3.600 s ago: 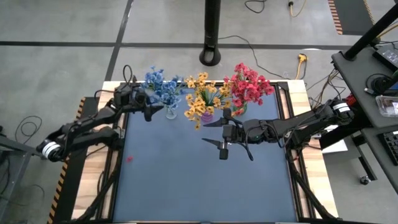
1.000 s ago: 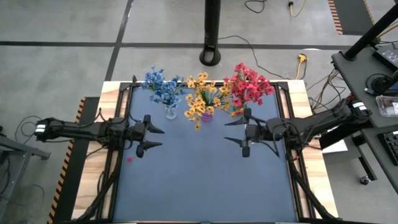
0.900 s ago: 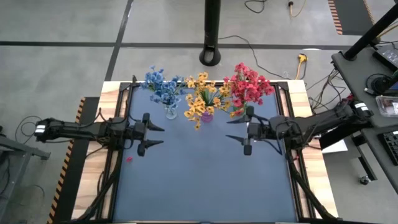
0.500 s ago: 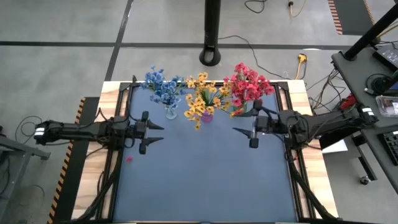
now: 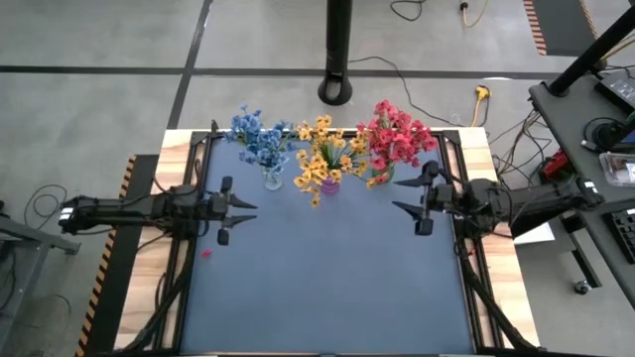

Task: Sort flowers into vase by color
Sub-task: Return to Home Position

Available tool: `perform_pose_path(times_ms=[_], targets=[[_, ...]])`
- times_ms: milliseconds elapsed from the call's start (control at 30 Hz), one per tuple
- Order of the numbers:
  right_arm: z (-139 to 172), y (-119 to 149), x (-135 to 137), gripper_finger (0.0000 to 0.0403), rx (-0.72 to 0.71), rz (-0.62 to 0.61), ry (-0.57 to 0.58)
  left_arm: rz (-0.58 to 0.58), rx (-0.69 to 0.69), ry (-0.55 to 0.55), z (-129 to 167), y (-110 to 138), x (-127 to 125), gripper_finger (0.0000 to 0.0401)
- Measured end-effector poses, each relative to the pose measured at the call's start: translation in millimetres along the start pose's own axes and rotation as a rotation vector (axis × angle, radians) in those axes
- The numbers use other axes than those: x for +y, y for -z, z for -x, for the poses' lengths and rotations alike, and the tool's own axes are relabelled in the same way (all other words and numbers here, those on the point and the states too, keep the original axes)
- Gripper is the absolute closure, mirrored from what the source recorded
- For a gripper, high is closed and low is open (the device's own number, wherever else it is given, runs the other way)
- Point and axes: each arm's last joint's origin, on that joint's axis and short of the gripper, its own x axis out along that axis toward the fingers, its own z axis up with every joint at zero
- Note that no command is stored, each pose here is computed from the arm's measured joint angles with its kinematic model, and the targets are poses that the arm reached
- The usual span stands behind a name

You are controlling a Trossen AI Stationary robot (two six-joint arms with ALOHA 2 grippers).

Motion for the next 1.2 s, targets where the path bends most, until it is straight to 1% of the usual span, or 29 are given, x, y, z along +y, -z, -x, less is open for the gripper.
perform_pose_path(times_ms=[67, 167, 300, 467, 567, 767, 867, 933, 1033, 1133, 1200], targets=[[12, 0, -3, 0.0172, -0.061, -0.015, 0.022, -0.027, -0.011, -0.002, 2, -1, 0, 0.0321], [30, -1, -8, 0.0172, -0.15, -0.048, 0.042, -0.033, -0.023, -0.005, 6, -1, 0, 0.0339], [44, 4, -9, 0.0172, -0.213, -0.082, 0.015, -0.02, -0.02, -0.004, 11, 2, 0, 0.0362], [61, 9, -12, 0.0172, -0.26, -0.114, 0.02, -0.019, -0.084, -0.013, 17, 6, -1, 0.0388], [63, 14, -11, 0.0172, -0.243, -0.116, 0.014, -0.023, -0.115, -0.012, 19, 11, -2, 0.0399], [60, 20, -8, 0.0172, -0.225, -0.107, -0.017, -0.018, -0.12, -0.001, 16, 17, -3, 0.04], [57, 37, -2, 0.0172, -0.212, -0.11, -0.068, -0.021, -0.132, 0.011, 15, 17, -4, 0.04], [55, 50, 2, 0.0172, -0.226, -0.108, -0.072, -0.029, -0.126, 0.009, 15, 17, -4, 0.0401], [53, 55, 2, 0.0172, -0.17, -0.096, -0.053, -0.016, -0.112, -0.036, 14, 18, -2, 0.0401], [53, 55, 2, 0.0172, -0.17, -0.07, -0.043, 0.052, -0.102, -0.125, 14, 18, 0, 0.0401], [53, 54, 2, 0.0172, -0.172, -0.069, -0.041, 0.095, -0.096, -0.163, 13, 19, 1, 0.0401]])
